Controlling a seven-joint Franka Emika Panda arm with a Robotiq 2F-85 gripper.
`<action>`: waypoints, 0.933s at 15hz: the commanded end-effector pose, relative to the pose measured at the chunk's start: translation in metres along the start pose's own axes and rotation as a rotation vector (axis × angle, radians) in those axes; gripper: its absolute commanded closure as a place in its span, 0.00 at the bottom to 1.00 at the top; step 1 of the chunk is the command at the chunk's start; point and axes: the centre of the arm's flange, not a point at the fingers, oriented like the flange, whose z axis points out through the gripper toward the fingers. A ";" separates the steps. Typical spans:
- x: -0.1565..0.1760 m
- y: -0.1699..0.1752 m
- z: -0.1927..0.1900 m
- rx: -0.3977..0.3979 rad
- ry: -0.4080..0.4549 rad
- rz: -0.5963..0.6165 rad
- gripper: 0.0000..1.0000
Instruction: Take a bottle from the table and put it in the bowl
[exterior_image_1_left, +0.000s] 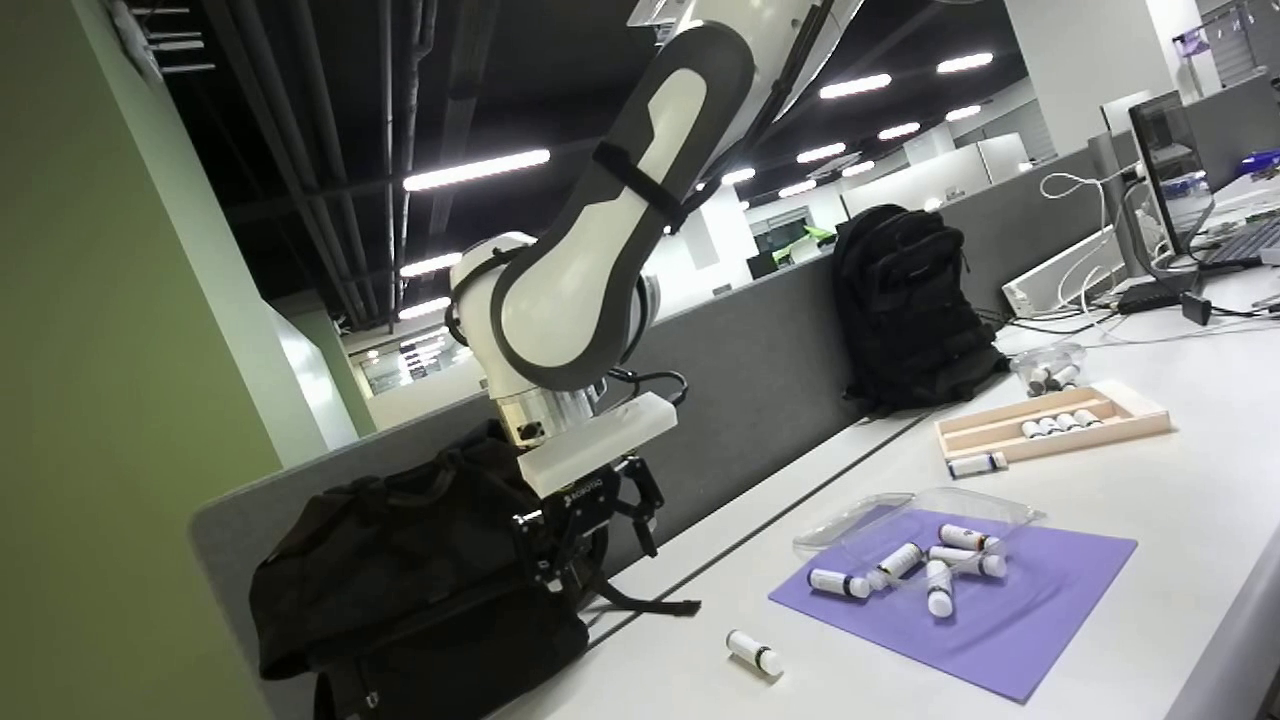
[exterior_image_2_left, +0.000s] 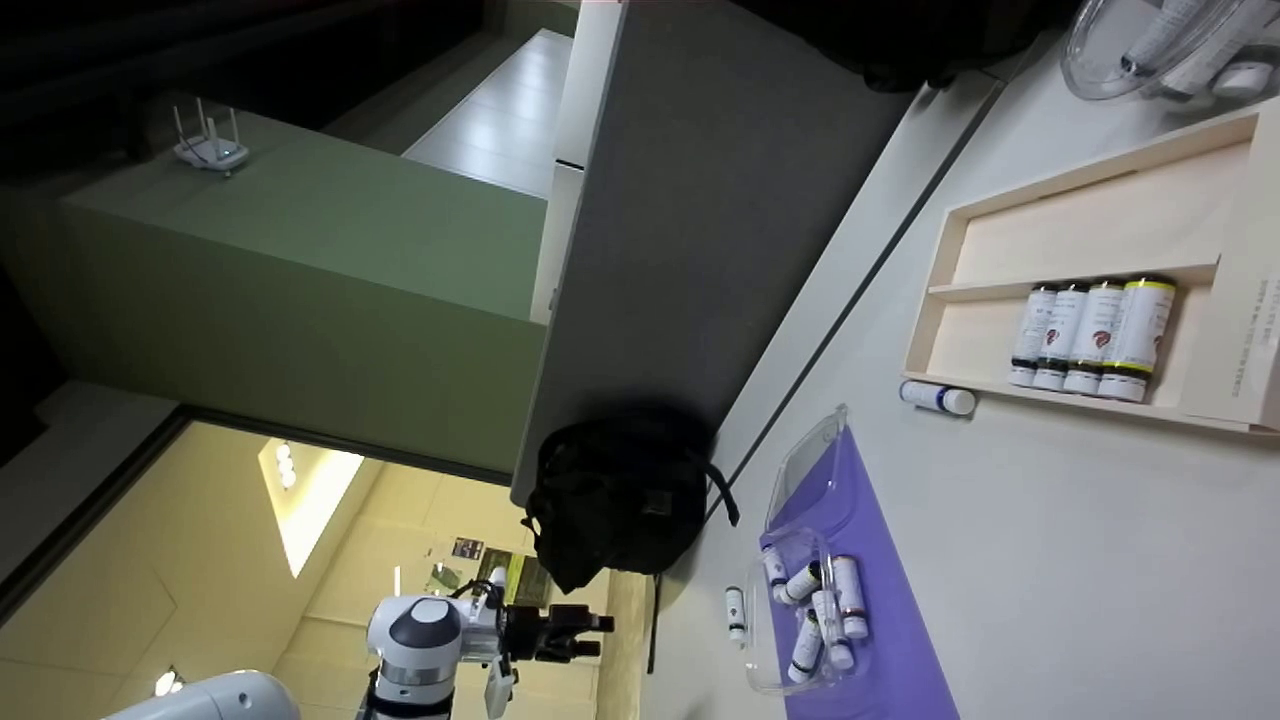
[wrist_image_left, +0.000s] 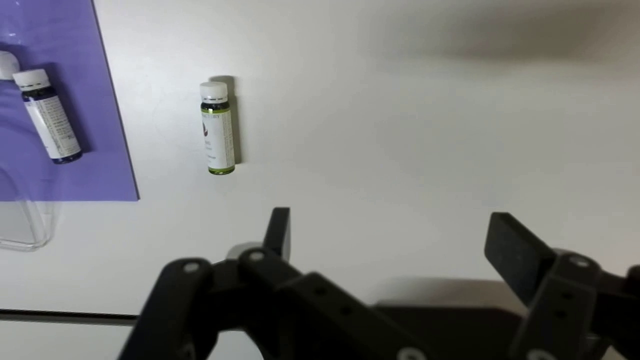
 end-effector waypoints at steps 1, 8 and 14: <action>0.009 0.001 -0.002 -0.067 -0.003 0.034 0.00; 0.012 0.030 0.028 -0.124 -0.034 0.063 0.00; 0.012 0.052 0.054 -0.155 -0.068 0.094 0.00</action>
